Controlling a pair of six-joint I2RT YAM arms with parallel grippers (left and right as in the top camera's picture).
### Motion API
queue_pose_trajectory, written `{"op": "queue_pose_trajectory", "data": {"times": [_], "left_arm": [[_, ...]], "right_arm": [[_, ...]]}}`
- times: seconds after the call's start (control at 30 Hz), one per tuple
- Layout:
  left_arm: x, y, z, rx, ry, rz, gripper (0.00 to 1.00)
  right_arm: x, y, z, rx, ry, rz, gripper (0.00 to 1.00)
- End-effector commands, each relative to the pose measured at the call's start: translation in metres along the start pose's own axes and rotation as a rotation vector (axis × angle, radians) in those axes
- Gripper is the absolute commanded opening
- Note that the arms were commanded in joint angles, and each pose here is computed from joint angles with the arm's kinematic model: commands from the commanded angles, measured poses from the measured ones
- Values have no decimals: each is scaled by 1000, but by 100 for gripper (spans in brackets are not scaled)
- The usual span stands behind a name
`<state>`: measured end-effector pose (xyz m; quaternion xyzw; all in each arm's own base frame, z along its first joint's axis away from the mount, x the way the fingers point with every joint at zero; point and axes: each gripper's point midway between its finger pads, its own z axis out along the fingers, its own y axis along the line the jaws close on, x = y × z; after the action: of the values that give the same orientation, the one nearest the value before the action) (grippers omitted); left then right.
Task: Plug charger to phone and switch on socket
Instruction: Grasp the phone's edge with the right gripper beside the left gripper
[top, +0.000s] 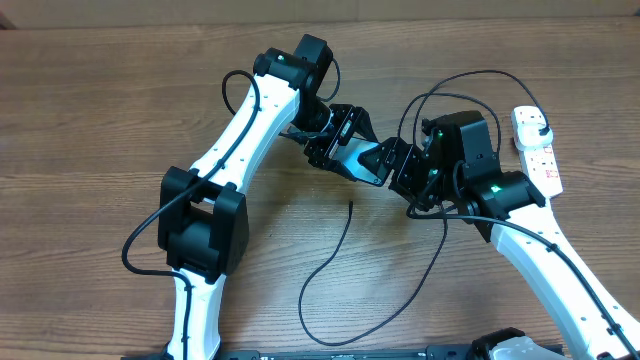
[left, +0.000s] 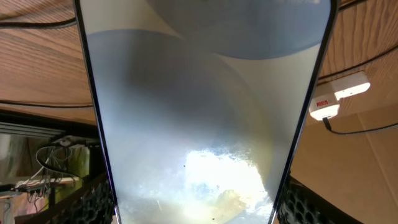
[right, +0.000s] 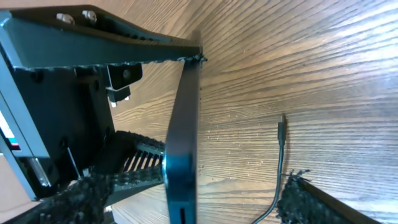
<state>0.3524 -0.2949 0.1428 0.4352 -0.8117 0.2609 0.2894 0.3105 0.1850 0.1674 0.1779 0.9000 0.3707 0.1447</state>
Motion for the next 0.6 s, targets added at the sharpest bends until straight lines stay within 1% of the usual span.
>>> {"op": "queue_pose_trajectory", "data": {"times": [0.0, 0.1, 0.27, 0.57], "left_arm": [[21, -6, -1, 16, 62, 15, 4], [23, -6, 0, 14, 66, 17, 4], [27, -5, 5, 4, 68, 27, 4], [37, -2, 14, -16, 73, 38, 4]], "right_arm": [[-7, 5, -2, 5, -30, -9, 86], [-8, 4, -2, 9, -36, -9, 80], [-8, 3, -2, 14, -41, -9, 75], [-12, -2, -2, 39, -62, -9, 61]]}}
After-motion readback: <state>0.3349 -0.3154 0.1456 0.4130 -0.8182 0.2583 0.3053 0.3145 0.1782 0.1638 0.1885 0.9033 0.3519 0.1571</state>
